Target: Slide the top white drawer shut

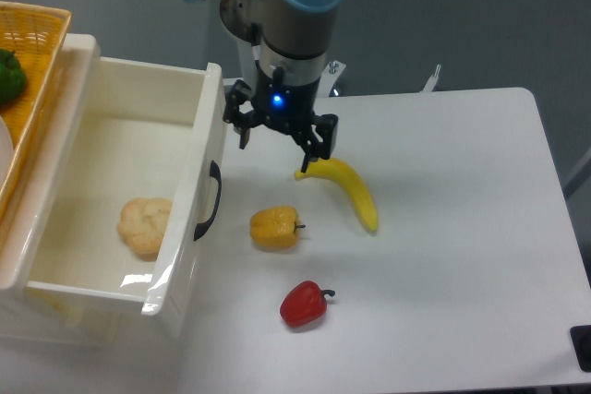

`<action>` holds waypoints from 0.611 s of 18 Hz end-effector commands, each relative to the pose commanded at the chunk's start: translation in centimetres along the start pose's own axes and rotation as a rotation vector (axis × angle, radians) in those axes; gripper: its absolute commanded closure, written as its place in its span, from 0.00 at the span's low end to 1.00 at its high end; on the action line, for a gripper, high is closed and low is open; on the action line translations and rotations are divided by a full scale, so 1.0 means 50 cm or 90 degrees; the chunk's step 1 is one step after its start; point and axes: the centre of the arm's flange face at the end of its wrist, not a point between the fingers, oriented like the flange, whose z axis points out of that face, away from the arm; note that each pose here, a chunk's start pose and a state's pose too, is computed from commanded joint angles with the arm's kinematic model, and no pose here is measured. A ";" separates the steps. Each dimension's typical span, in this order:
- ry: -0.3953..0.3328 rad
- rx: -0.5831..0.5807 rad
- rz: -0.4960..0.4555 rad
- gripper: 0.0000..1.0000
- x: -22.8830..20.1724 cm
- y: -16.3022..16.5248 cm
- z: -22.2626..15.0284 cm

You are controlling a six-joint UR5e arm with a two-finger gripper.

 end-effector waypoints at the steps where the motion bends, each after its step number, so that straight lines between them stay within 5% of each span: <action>1: 0.001 -0.001 0.000 0.00 -0.003 0.000 0.003; 11: -0.039 -0.097 -0.012 0.00 -0.072 -0.004 0.124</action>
